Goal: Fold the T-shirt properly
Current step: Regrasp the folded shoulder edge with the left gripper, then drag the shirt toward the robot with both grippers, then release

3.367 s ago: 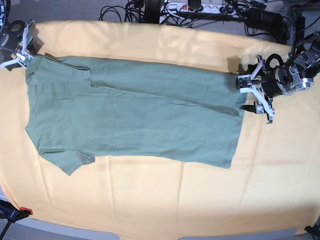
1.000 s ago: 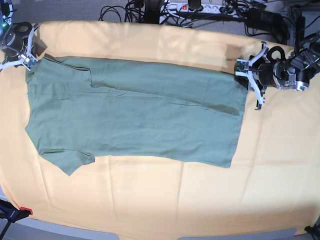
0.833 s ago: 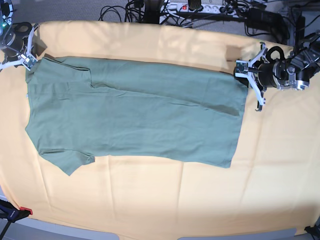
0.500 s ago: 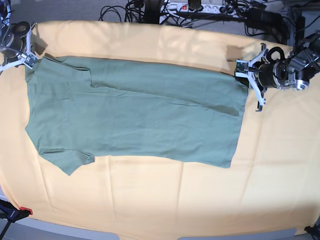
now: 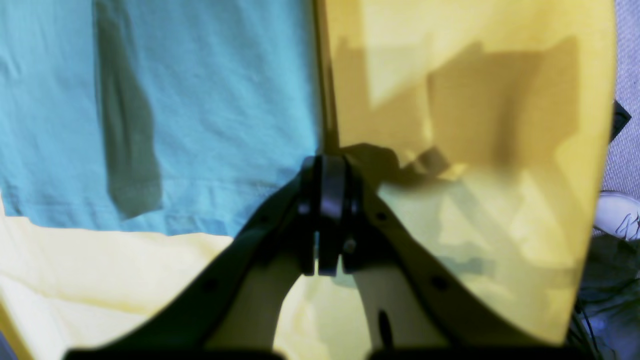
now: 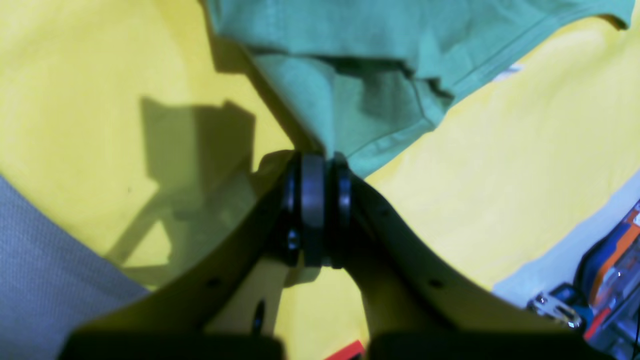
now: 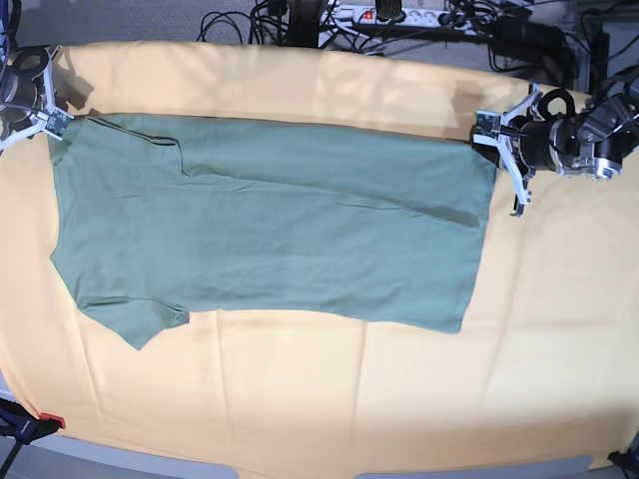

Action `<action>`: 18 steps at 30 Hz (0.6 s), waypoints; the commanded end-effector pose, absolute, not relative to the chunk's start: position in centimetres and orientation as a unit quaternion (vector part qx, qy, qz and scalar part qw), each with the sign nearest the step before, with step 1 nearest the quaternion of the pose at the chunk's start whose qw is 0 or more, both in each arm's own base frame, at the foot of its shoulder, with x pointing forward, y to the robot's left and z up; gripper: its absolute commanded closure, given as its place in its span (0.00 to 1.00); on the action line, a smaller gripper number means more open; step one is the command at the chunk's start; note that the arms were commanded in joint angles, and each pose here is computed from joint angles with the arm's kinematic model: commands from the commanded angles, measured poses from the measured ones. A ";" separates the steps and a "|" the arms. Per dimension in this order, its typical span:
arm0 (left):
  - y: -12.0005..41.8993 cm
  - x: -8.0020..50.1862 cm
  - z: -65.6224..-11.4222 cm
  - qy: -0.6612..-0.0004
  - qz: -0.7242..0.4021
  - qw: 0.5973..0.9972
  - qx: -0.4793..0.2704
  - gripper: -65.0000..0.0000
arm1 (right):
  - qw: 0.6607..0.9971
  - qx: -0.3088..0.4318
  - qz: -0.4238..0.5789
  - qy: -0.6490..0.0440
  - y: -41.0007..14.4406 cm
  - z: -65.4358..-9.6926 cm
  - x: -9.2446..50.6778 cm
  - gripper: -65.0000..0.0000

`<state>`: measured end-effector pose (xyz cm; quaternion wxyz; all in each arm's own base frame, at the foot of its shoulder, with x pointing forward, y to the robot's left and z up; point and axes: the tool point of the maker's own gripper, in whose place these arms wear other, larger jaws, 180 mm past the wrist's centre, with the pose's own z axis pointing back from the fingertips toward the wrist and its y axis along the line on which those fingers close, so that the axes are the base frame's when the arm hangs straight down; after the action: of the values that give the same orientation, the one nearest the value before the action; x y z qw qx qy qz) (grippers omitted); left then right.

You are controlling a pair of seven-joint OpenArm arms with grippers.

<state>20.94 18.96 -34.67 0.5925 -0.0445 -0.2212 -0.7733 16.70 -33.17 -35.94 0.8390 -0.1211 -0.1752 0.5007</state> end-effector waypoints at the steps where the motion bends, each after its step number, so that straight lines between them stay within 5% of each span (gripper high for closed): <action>1: 20.0 21.7 -33.7 -0.220 -0.775 0.592 -0.026 1.00 | 0.832 -0.140 0.506 -0.180 -33.7 -35.0 17.6 1.00; 18: 19.5 18.4 -32.4 -0.206 -0.763 0.603 -0.109 1.00 | 0.823 -0.103 0.551 -0.096 -31.8 -36.3 11.1 1.00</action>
<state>18.02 19.10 -33.20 0.6040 -0.1146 -0.2013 -0.7625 10.56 -31.31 -36.80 0.8298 -0.0892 -0.0988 0.5419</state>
